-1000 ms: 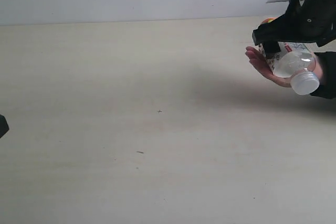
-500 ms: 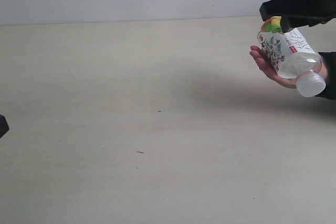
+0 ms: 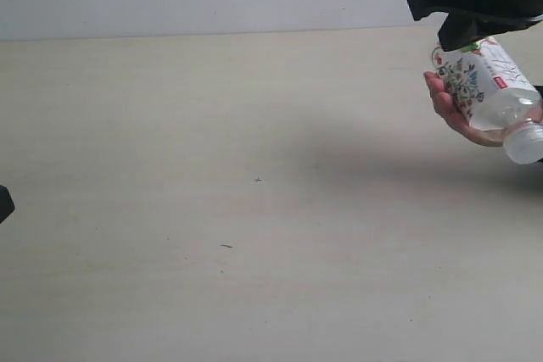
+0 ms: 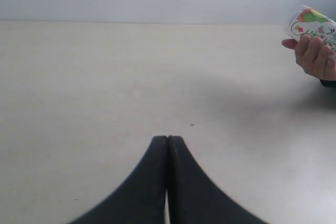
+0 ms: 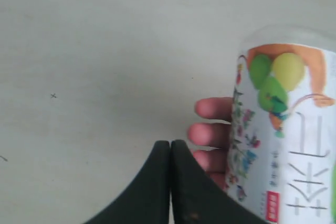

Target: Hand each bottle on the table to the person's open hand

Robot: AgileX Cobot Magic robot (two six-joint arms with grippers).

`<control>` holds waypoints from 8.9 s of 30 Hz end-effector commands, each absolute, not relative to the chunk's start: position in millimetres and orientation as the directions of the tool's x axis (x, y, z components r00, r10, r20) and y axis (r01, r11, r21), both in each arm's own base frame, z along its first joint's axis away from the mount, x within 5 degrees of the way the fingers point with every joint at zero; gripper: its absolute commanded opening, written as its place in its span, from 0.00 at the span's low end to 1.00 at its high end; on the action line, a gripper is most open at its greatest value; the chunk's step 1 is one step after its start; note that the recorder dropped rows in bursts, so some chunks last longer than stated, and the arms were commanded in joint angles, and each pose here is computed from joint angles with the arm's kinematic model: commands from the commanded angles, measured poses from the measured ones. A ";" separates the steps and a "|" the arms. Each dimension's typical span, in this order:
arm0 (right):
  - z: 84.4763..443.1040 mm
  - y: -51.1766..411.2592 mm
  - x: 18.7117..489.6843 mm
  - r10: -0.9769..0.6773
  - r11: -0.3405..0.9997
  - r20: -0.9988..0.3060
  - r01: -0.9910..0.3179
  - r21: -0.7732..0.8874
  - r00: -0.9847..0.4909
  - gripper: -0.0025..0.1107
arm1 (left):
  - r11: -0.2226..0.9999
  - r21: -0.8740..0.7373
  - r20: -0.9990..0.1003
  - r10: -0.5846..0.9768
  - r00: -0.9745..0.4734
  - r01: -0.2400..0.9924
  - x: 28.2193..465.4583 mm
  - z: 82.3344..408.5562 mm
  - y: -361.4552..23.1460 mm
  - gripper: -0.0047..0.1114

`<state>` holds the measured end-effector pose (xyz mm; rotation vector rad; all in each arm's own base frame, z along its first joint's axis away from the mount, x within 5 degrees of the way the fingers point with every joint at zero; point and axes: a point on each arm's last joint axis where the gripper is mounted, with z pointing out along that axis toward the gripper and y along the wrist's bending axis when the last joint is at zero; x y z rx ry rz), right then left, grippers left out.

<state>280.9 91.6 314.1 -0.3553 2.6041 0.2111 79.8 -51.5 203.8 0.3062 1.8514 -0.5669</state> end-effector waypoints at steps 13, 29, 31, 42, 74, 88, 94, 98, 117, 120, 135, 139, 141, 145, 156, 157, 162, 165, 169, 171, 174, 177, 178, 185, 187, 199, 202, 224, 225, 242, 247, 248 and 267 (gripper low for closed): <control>316.6 93.9 278.2 -0.194 0.948 -0.501 -0.292 0.125 -0.843 0.02 | 0.853 -0.240 -0.936 -0.075 -0.345 0.464 79.5 203.1 -50.7 0.04; 385.2 70.3 208.0 -0.046 0.942 -0.873 -0.312 0.124 -0.486 0.02 | 0.853 -0.240 -0.936 -0.075 -0.345 0.464 79.5 203.1 -50.7 0.04; 382.9 61.6 184.0 -0.044 0.943 -0.917 -0.319 0.092 -0.397 0.02 | 0.853 -0.240 -0.936 -0.075 -0.345 0.464 79.5 203.1 -50.7 0.04; 348.2 32.0 97.2 -0.058 0.949 -0.976 -0.315 0.011 -0.209 0.02 | 0.853 -0.240 -0.936 -0.075 -0.345 0.464 79.5 203.1 -50.7 0.04; 195.6 1.7 54.5 -0.011 1.000 -0.988 -0.024 -0.007 -0.155 0.02 | 0.853 -0.240 -0.936 -0.075 -0.345 0.464 79.5 203.1 -50.7 0.04; 188.7 0.3 54.9 -0.075 0.997 -0.981 -0.020 -0.073 -0.181 0.02 | 0.853 -0.240 -0.936 -0.075 -0.345 0.464 79.5 203.1 -50.7 0.04; 188.7 0.3 54.9 -0.075 0.997 -0.981 -0.020 -0.073 -0.181 0.02 | 0.853 -0.240 -0.936 -0.075 -0.345 0.464 79.5 203.1 -50.7 0.04; 188.7 0.3 54.9 -0.075 0.997 -0.981 -0.020 -0.073 -0.181 0.02 | 0.853 -0.240 -0.936 -0.075 -0.345 0.464 79.5 203.1 -50.7 0.04; 188.7 0.3 54.9 -0.075 0.997 -0.981 -0.020 -0.073 -0.181 0.02 | 0.867 -0.185 -0.950 -0.036 -0.311 0.462 80.5 203.7 -48.4 0.04; 188.7 0.3 54.9 -0.075 0.997 -0.981 -0.020 -0.073 -0.181 0.02 | 0.917 -0.170 -0.961 -0.072 -0.268 0.361 83.6 206.9 -36.9 0.04; 188.7 0.3 54.9 -0.063 0.998 -0.981 -0.018 -0.061 -0.182 0.02 | 0.954 -0.211 -0.957 -0.157 -0.244 0.213 86.5 208.8 -23.4 0.04; 188.7 0.3 54.9 -0.063 0.998 -0.981 -0.018 -0.061 -0.182 0.02 | 0.952 -0.203 -0.960 -0.148 -0.238 0.228 86.3 209.3 -24.5 0.04; 188.7 0.3 54.9 -0.063 0.998 -0.981 -0.018 -0.061 -0.182 0.02 | 0.949 -0.220 -0.956 -0.164 -0.242 0.226 86.3 209.4 -24.7 0.04; 188.7 0.3 54.9 -0.059 0.998 -0.982 -0.017 -0.056 -0.182 0.02 | 0.951 -0.210 -0.959 -0.154 -0.240 0.229 86.3 209.4 -24.7 0.04; 188.7 0.3 54.9 -0.059 0.998 -0.982 -0.017 -0.056 -0.182 0.02 | 0.962 -0.117 -0.974 -0.063 -0.216 0.248 86.4 209.4 -24.4 0.04; 188.7 0.3 54.9 -0.059 0.998 -0.982 -0.017 -0.056 -0.182 0.02 | 0.964 -0.107 -0.975 -0.054 -0.213 0.243 86.6 209.4 -23.8 0.04; 188.4 0.3 54.9 -0.059 0.998 -0.981 -0.017 -0.057 -0.185 0.02 | 0.989 -0.105 -0.986 -0.089 -0.138 0.108 81.4 213.5 -10.0 0.04; 187.6 0.3 54.7 -0.059 0.998 -0.979 -0.018 -0.056 -0.194 0.02 | 0.994 -0.102 -0.992 -0.098 -0.085 0.040 75.8 211.4 -3.6 0.04; 187.6 0.3 54.7 -0.059 0.998 -0.979 -0.018 -0.056 -0.194 0.02 | 0.998 -0.065 -0.998 -0.065 -0.019 -0.023 68.5 207.4 1.6 0.04; 187.6 0.3 54.7 -0.059 0.998 -0.979 -0.018 -0.056 -0.194 0.02 | 0.999 -0.030 -0.999 -0.031 -0.034 -0.030 65.8 205.4 1.9 0.04; 187.6 0.3 54.7 -0.059 0.998 -0.979 -0.018 -0.056 -0.194 0.02 | 0.999 -0.028 -1.000 -0.028 -0.013 -0.029 63.8 206.8 1.8 0.04; 187.6 0.3 54.7 -0.059 0.998 -0.979 -0.018 -0.056 -0.194 0.02 | 0.999 -0.033 -0.999 -0.033 0.004 -0.028 61.6 207.5 1.7 0.04; 187.6 0.3 54.7 -0.059 0.998 -0.979 -0.018 -0.056 -0.194 0.02 | 0.999 -0.042 -0.999 -0.042 0.009 -0.027 60.8 207.7 1.6 0.04; 187.6 0.3 54.7 -0.059 0.998 -0.979 -0.018 -0.056 -0.194 0.02 | 0.999 -0.042 -0.999 -0.042 -0.006 -0.022 56.5 204.6 0.9 0.04; 187.6 0.3 54.7 -0.059 0.998 -0.979 -0.018 -0.056 -0.194 0.02 | 0.999 -0.040 -0.998 -0.041 -0.050 -0.020 56.4 200.6 0.6 0.04; 187.6 0.3 54.7 -0.059 0.998 -0.979 -0.018 -0.056 -0.194 0.02 | 0.997 -0.074 -0.962 -0.073 -0.264 -0.008 53.2 181.3 -2.1 0.04; 187.6 0.3 54.7 -0.059 0.998 -0.979 -0.018 -0.056 -0.194 0.02 | 0.997 -0.074 -0.962 -0.073 -0.264 -0.008 53.2 181.3 -2.1 0.04; 187.6 0.3 54.7 -0.059 0.998 -0.979 -0.018 -0.056 -0.194 0.02 | 0.997 -0.074 -0.962 -0.073 -0.264 -0.008 53.2 181.3 -2.1 0.04; 187.6 0.3 54.7 -0.059 0.998 -0.979 -0.018 -0.056 -0.194 0.02 | 0.997 -0.074 -0.962 -0.073 -0.264 -0.008 53.2 181.3 -2.1 0.04; 187.6 0.3 54.7 -0.059 0.998 -0.979 -0.018 -0.056 -0.194 0.02 | 0.997 -0.074 -0.962 -0.073 -0.264 -0.008 53.2 181.3 -2.1 0.04; 187.6 0.3 54.7 -0.059 0.998 -0.979 -0.018 -0.056 -0.194 0.02 | 0.997 -0.074 -0.962 -0.073 -0.264 -0.008 53.2 181.3 -2.1 0.04; 187.6 0.3 54.7 -0.059 0.998 -0.979 -0.018 -0.056 -0.194 0.02 | 0.997 -0.074 -0.962 -0.073 -0.264 -0.008 53.2 181.3 -2.1 0.04; 187.6 0.3 54.7 -0.059 0.998 -0.979 -0.018 -0.056 -0.194 0.02 | 0.997 -0.072 -0.962 -0.071 -0.264 -0.007 53.2 181.3 -2.1 0.04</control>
